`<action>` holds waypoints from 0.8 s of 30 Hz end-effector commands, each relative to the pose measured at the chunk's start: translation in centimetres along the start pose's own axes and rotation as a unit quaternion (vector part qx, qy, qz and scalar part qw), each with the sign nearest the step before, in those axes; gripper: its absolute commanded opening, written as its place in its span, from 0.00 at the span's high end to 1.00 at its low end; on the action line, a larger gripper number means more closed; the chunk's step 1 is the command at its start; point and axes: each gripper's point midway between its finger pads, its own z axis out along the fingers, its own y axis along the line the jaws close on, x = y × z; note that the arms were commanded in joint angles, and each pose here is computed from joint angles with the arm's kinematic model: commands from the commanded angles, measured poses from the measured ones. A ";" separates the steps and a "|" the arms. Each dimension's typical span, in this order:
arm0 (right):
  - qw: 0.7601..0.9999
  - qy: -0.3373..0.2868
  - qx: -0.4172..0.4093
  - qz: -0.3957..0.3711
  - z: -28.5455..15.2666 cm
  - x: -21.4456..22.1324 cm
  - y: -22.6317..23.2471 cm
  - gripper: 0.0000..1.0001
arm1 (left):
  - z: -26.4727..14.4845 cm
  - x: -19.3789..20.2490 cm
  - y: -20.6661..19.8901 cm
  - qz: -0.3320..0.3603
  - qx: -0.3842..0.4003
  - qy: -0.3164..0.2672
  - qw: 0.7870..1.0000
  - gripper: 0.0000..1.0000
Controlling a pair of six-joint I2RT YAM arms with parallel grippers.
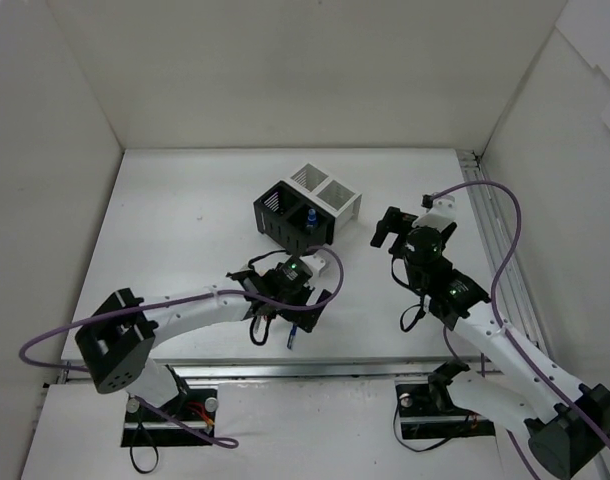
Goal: Sort the stationery into containers
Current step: Pick up the pen from the center of the board.
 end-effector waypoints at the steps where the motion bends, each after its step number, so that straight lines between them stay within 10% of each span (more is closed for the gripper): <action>1: 0.997 -0.005 0.076 0.013 -1.4 0.1 -3.3 0.02 | 0.4 -2.4 -0.2 0.017 -0.040 -0.020 0.999 0.00; 10: 0.996 0.005 0.092 0.004 -2.2 0.7 -4.5 0.02 | 2.3 0.3 -0.2 0.004 -0.045 0.026 0.999 0.09; 24: 0.996 0.018 0.088 -0.010 -2.8 1.6 -5.1 0.02 | 4.3 2.3 0.5 -0.016 -0.070 0.071 0.995 0.55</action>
